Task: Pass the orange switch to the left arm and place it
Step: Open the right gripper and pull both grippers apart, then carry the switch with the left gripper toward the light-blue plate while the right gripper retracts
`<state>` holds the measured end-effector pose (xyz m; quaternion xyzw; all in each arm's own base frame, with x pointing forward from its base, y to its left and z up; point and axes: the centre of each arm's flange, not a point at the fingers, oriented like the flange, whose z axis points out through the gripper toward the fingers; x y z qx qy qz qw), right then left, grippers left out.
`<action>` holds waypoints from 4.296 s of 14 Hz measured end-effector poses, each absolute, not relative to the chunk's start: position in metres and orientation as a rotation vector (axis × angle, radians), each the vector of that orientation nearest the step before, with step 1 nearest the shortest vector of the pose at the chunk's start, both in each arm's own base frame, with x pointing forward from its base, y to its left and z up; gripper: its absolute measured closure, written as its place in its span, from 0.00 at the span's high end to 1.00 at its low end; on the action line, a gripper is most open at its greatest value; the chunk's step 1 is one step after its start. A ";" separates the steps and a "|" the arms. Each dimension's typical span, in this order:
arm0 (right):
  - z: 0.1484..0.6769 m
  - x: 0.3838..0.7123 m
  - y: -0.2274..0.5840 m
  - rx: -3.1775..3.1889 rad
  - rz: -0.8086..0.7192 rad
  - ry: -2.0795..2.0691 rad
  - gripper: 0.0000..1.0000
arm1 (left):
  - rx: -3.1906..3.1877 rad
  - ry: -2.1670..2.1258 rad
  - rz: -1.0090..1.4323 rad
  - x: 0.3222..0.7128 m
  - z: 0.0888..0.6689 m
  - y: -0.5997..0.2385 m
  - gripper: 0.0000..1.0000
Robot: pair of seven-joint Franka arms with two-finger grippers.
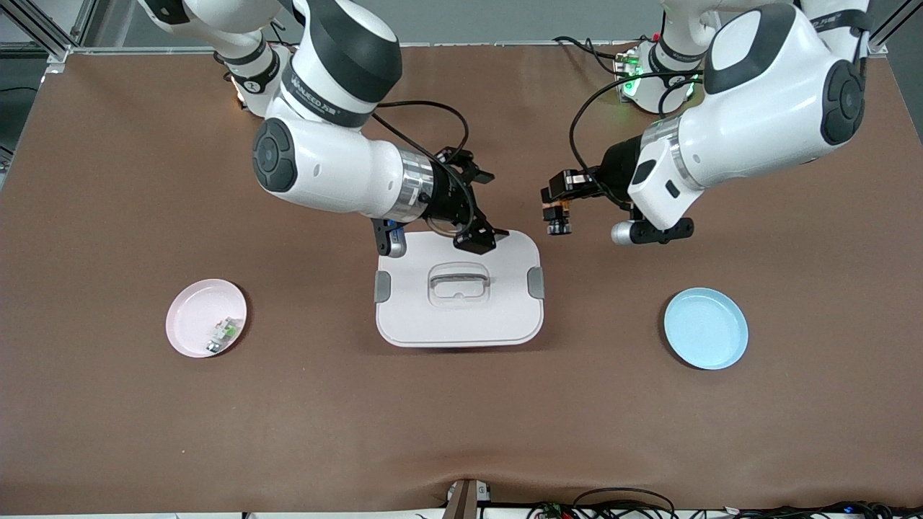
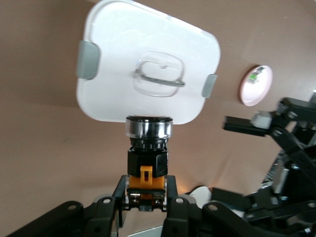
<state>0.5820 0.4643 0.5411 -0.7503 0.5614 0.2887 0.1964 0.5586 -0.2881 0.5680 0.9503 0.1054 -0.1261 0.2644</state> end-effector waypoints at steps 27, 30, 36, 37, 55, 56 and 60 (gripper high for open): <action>0.600 0.644 0.084 -3.204 0.215 -0.062 1.00 | 2.863 0.820 -0.148 0.582 0.598 0.031 0.33; 0.608 0.640 0.035 -3.191 0.101 -0.082 1.00 | 2.808 0.973 -0.163 0.594 0.580 0.036 0.33; 0.598 0.610 -0.032 -3.178 0.051 0.016 1.00 | 2.630 1.367 -0.193 0.614 0.547 0.055 0.33; 0.599 0.607 -0.039 -3.177 0.043 0.035 1.00 | 2.608 1.430 -0.187 0.618 0.542 0.056 0.33; 0.612 0.590 -0.075 -3.134 0.019 0.287 1.00 | 2.318 2.112 -0.104 0.688 0.374 0.001 0.33; 0.612 0.589 -0.076 -3.132 0.037 0.293 1.00 | 2.318 2.130 -0.097 0.689 0.366 0.001 0.33; 0.615 0.585 -0.077 -3.131 0.047 0.298 1.00 | 2.335 2.187 -0.120 0.690 0.329 -0.011 0.33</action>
